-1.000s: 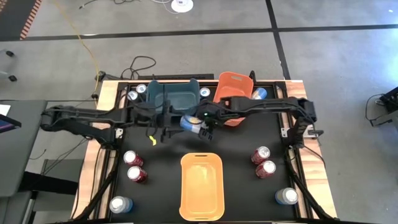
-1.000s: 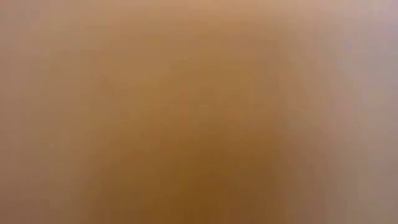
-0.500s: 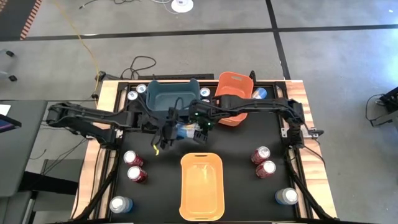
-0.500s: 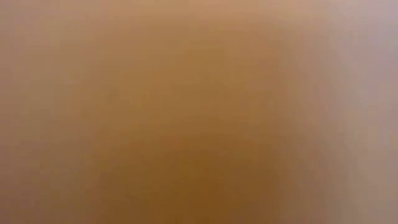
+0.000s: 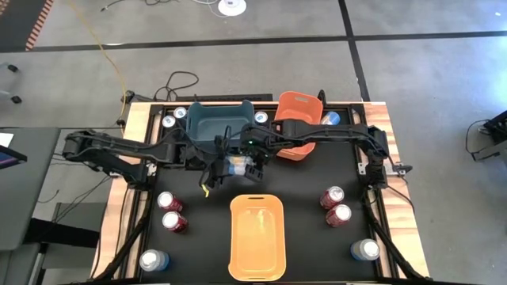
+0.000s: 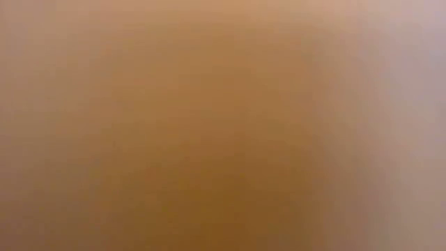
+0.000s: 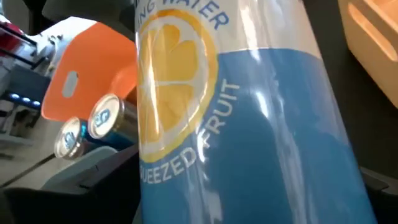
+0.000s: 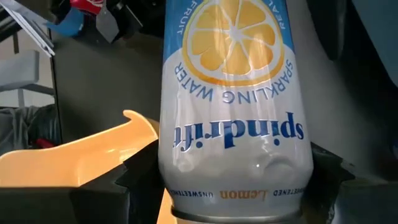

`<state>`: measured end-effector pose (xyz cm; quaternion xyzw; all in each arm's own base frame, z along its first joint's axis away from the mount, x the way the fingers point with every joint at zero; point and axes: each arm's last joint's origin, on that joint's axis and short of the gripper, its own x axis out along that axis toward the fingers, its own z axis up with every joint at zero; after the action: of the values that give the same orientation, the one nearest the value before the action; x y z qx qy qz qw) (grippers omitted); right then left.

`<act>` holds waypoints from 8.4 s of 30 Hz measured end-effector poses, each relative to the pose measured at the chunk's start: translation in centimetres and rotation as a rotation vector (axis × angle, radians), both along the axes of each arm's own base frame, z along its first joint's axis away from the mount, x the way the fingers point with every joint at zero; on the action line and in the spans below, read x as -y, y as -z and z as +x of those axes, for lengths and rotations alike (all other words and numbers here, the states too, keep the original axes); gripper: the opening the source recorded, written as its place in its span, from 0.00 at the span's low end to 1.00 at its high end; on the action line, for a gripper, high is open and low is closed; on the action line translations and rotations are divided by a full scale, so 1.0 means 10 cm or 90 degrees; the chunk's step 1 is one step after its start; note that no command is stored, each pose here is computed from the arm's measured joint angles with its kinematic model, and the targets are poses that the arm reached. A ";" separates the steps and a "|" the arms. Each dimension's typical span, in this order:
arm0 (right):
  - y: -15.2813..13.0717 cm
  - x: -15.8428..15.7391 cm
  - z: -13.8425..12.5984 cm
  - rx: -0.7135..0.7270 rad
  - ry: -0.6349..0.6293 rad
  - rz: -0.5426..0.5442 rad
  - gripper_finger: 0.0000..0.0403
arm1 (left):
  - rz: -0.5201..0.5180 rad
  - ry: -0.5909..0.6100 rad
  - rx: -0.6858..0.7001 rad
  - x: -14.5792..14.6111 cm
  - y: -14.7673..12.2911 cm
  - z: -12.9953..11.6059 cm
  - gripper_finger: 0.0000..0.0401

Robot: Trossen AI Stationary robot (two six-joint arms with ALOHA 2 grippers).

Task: Sort soda cans
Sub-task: Put the blue white soda can into the yellow bin

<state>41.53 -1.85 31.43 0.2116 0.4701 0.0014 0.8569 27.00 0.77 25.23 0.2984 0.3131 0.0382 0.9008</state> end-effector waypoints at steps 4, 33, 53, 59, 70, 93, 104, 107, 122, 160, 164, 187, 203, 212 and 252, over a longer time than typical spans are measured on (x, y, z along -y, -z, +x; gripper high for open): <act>0.01 0.00 0.00 -0.003 -0.001 -0.001 0.70 | -0.015 -0.004 0.020 0.00 -0.02 0.01 0.81; -0.63 -0.77 -0.60 0.087 0.038 -0.375 0.91 | -0.228 0.040 0.225 -0.04 -0.20 -0.01 0.69; 0.04 -0.55 -0.90 0.466 0.059 -0.367 0.91 | -0.335 0.136 0.326 -0.14 0.07 -0.22 0.70; 0.15 -0.31 -0.76 0.509 0.041 -0.272 0.91 | -0.330 0.137 0.332 -0.15 0.08 -0.23 0.71; 0.24 -0.25 -0.41 0.505 0.013 -0.263 0.91 | -0.328 0.112 0.330 -0.20 0.10 -0.24 0.71; -0.23 -0.34 -0.68 0.350 0.042 -0.247 0.71 | -0.223 0.033 0.169 -0.21 0.31 -0.35 0.82; -0.18 -1.08 -0.69 0.227 -0.055 -0.132 0.71 | -0.185 -0.096 0.198 -0.23 0.06 -0.68 0.83; -0.21 -1.27 -0.69 0.243 -0.075 -0.111 0.71 | -0.194 -0.097 0.211 -0.21 0.02 -0.74 0.83; 0.58 -1.41 -0.15 0.079 -0.109 -0.096 0.71 | -0.210 -0.103 0.228 -0.20 -0.04 -0.82 0.83; 0.69 -1.53 0.14 -0.020 -0.170 -0.226 0.93 | -0.232 -0.116 0.224 -0.20 -0.02 -0.82 0.83; 0.50 -1.60 0.08 -0.037 -0.165 -0.273 0.93 | -0.233 -0.119 0.208 -0.20 0.00 -0.83 0.83; -0.96 -1.07 -0.95 -0.020 0.284 -0.440 0.90 | -0.243 -0.132 0.174 -0.19 0.05 -0.85 0.83; -0.72 0.79 -1.29 -0.193 0.729 -0.270 0.77 | -0.251 -0.145 0.137 -0.19 0.10 -0.88 0.83; -0.52 1.78 -1.84 -0.305 0.939 -0.138 0.71 | -0.257 -0.158 0.132 -0.20 0.11 -0.88 0.83; 1.30 2.34 -2.74 -0.410 1.153 0.221 0.71 | -0.211 -0.186 0.108 -0.21 0.42 -0.94 0.83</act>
<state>14.16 -25.23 18.44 0.6063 0.3344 -0.6460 0.3214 17.58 2.91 21.00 0.0937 0.2783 0.1410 0.9454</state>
